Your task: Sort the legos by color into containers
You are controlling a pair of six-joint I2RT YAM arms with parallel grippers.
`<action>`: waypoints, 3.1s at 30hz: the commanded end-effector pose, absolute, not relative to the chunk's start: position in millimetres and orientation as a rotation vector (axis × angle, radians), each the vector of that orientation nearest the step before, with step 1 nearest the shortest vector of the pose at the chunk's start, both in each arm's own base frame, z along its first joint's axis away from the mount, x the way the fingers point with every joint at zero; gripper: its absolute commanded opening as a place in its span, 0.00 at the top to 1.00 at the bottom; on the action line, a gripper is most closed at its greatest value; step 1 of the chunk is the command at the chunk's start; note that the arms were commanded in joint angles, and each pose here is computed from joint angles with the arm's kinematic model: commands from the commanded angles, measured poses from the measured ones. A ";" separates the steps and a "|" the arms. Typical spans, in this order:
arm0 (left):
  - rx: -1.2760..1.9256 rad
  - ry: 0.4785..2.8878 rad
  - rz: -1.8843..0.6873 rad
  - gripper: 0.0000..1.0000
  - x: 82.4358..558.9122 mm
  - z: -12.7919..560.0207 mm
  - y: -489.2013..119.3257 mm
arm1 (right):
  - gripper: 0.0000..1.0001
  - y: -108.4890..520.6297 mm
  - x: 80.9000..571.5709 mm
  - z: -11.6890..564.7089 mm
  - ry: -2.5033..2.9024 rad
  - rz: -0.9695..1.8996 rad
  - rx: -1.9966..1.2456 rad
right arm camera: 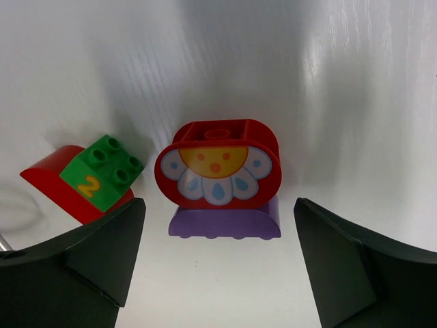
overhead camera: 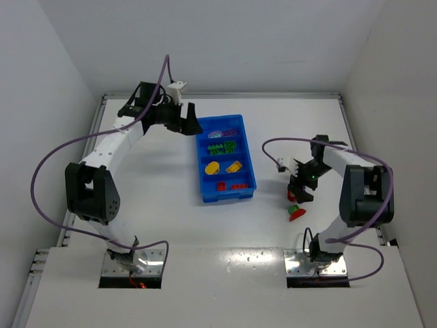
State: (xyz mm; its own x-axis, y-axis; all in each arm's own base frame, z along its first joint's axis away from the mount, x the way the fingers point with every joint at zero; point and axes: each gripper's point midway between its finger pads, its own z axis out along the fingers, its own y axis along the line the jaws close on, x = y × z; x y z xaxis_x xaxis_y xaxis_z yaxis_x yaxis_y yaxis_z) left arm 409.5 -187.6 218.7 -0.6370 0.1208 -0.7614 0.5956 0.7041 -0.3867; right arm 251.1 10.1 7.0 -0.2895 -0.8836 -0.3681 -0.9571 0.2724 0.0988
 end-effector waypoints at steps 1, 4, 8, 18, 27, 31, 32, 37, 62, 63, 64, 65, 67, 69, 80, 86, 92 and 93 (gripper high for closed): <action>0.559 2.135 -0.819 0.00 415.6 229.7 -188.0 | 0.09 7.7 256.0 1.6 2.326 0.437 -1.678; 0.558 2.144 -0.821 0.00 416.5 228.2 -188.2 | 0.09 6.2 254.8 -0.8 2.338 0.437 -1.683; 0.569 2.131 -0.814 0.00 418.0 231.6 -188.2 | 0.09 6.0 257.1 -0.9 2.332 0.428 -1.682; 0.565 2.149 -0.818 0.00 420.1 223.7 -188.6 | 0.20 -6.0 263.3 -2.3 2.353 0.346 -1.690; 0.565 2.149 -0.818 0.00 420.1 223.7 -188.6 | 0.43 -6.4 257.9 -6.8 2.354 0.365 -1.687; 0.565 2.149 -0.818 0.00 420.1 223.7 -188.6 | 0.66 -4.2 255.4 -2.9 2.352 0.383 -1.683; 0.570 2.147 -0.828 0.00 419.1 224.4 -189.7 | 0.72 0.7 255.9 -0.1 2.337 0.416 -1.671; 0.575 2.151 -0.915 0.00 400.0 221.2 -195.4 | 0.86 18.7 268.7 31.0 2.272 0.494 -1.585; 0.528 2.154 -1.064 0.00 370.0 210.5 -204.1 | 0.03 60.2 304.1 72.5 2.077 0.451 -1.492; 0.528 2.154 -1.064 0.00 370.0 210.5 -204.1 | 0.03 60.2 304.7 70.6 2.091 0.467 -1.494; 0.528 2.154 -1.064 0.00 370.0 210.5 -204.1 | 0.03 66.6 310.9 73.8 2.039 0.472 -1.543; 0.525 2.163 -1.067 0.00 370.9 207.0 -204.3 | 0.03 70.4 313.9 72.4 2.026 0.478 -1.566; 0.525 2.163 -1.067 0.00 370.9 207.0 -204.3 | 0.03 84.2 320.7 66.8 2.000 0.505 -1.622; 0.526 2.162 -1.066 0.00 373.5 207.5 -204.8 | 0.03 96.4 321.8 57.8 1.993 0.535 -1.684; 0.541 2.166 -1.021 0.00 376.1 208.1 -200.9 | 0.01 114.8 322.2 22.0 2.039 0.520 -1.825; 0.533 2.174 -1.003 0.00 383.0 205.8 -196.9 | 0.01 113.6 324.4 8.6 2.062 0.477 -1.856; 0.530 2.177 -0.995 0.00 388.8 205.2 -193.9 | 0.04 111.8 325.0 1.8 2.076 0.473 -1.863; 0.530 2.177 -0.995 0.00 388.8 205.2 -193.8 | 0.05 114.8 323.9 1.8 2.068 0.475 -1.873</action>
